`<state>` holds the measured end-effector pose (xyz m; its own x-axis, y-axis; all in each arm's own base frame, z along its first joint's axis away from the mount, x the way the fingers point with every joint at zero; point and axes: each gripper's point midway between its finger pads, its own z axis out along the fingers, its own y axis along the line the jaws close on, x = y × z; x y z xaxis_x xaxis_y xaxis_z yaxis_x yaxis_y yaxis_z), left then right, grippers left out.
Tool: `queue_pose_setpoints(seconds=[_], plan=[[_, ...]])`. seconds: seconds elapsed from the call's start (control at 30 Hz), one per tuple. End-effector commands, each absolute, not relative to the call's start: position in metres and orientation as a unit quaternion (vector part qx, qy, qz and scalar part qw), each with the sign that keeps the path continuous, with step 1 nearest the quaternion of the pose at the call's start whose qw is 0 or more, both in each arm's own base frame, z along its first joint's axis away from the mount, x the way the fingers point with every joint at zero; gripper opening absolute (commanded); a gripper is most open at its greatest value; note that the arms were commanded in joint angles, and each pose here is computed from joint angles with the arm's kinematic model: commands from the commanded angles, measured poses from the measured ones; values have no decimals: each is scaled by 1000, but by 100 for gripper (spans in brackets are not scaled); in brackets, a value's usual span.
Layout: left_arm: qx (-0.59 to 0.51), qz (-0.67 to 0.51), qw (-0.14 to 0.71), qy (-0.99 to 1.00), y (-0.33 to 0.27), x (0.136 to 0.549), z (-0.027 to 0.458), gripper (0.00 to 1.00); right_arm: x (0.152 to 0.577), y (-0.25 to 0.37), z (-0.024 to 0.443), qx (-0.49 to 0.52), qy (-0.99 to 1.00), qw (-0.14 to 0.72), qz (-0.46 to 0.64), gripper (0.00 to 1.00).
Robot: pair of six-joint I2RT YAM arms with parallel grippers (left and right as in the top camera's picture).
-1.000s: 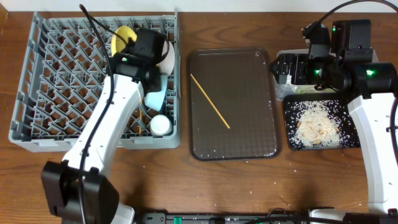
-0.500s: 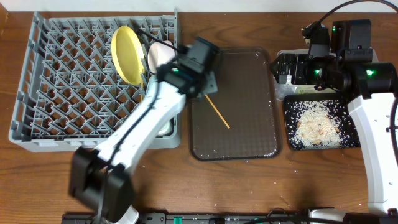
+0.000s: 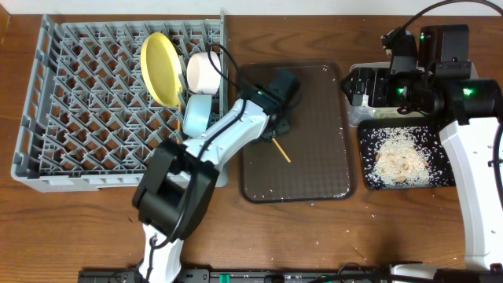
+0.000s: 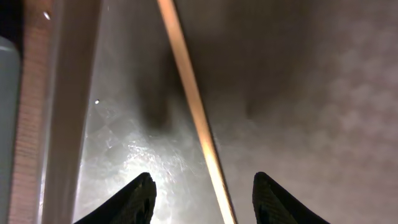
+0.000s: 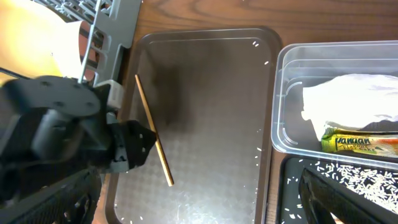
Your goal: Sort waste into correct bins and load items into the dishwasher
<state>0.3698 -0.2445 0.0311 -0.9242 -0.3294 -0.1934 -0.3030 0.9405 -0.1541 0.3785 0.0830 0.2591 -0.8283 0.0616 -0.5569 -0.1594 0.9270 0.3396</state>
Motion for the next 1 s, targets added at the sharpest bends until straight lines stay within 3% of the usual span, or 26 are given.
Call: queue_pose_setpoints(seconds=[0.0,0.53,0.87,0.97], plan=[[-181,-54,105,976,-241,369,24,52,379,83,257,-25,938,289,188,99],[-177,-45,88,979,-247,364,0,50,379,83,257,-25,938,289,188,99],[-177,-44,86,980,-246,363,0,10,379,83,257,-25,938,289,188,99],[-176,-44,86,980,-246,363,0,8,379,83,257,-25,938,289,188,99]])
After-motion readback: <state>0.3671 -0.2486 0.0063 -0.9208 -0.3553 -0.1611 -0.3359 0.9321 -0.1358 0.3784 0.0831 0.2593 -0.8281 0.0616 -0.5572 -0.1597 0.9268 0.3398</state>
